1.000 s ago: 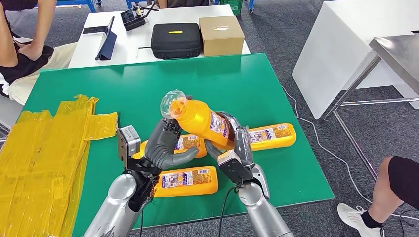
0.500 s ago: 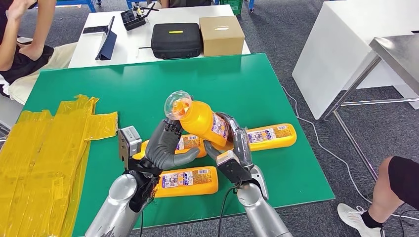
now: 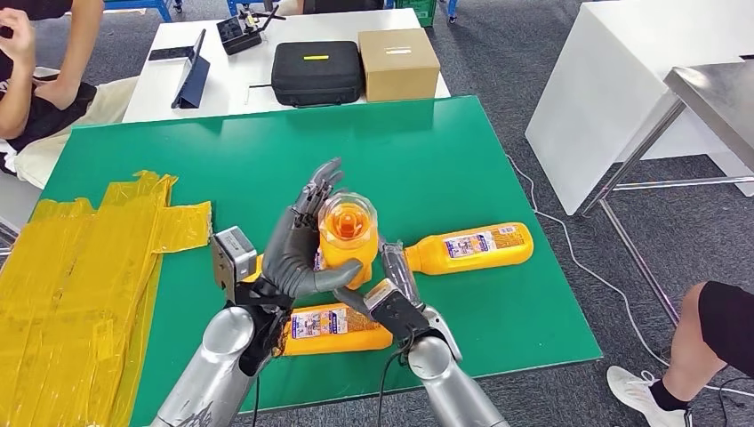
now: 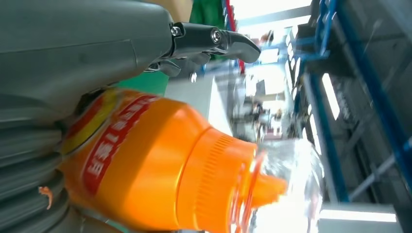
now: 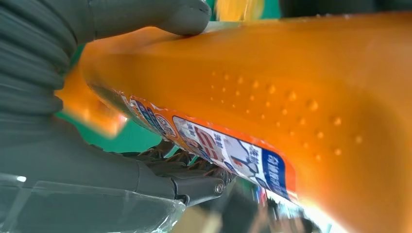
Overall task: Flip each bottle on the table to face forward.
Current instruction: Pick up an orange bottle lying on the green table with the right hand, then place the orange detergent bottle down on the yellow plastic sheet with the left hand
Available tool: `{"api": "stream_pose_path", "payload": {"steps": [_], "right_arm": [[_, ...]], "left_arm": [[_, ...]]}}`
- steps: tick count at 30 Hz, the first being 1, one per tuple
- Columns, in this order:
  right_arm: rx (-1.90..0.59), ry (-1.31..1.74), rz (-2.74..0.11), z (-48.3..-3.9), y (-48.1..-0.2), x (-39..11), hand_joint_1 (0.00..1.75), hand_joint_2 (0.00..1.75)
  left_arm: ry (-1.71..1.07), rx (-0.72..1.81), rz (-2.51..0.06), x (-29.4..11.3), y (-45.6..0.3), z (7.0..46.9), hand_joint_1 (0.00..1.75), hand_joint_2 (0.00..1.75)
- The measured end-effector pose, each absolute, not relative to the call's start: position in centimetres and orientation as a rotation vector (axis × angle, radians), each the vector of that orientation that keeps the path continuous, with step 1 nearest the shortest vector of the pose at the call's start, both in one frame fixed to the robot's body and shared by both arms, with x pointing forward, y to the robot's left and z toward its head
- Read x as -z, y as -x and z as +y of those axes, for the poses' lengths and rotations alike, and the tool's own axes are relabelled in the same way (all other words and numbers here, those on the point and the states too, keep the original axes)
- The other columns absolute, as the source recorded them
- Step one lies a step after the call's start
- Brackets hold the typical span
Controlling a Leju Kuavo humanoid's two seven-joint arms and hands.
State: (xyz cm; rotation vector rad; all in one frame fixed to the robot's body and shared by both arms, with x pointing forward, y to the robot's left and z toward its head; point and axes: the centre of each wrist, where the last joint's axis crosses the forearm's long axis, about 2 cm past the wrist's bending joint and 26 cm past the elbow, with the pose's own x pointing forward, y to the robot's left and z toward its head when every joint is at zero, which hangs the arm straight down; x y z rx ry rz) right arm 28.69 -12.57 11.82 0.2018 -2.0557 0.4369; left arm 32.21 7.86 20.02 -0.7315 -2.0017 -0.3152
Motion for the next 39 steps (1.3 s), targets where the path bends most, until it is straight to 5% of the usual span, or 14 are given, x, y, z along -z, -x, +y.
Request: {"api": "stream_pose_path", "payload": {"steps": [28,39], "right_arm": [[-0.456,-0.425,-1.983,-10.9,-27.3,-11.4,1.75,1.75],[-0.462,-0.158,-2.028,-12.1,-27.5,-13.0,1.75,1.75]], "left_arm": [[0.481,0.257,-2.090,-19.8,-32.6,8.6,0.00,1.75],[0.341,0.218,-2.123,-19.9,-33.0,9.3,0.00,1.75]]}}
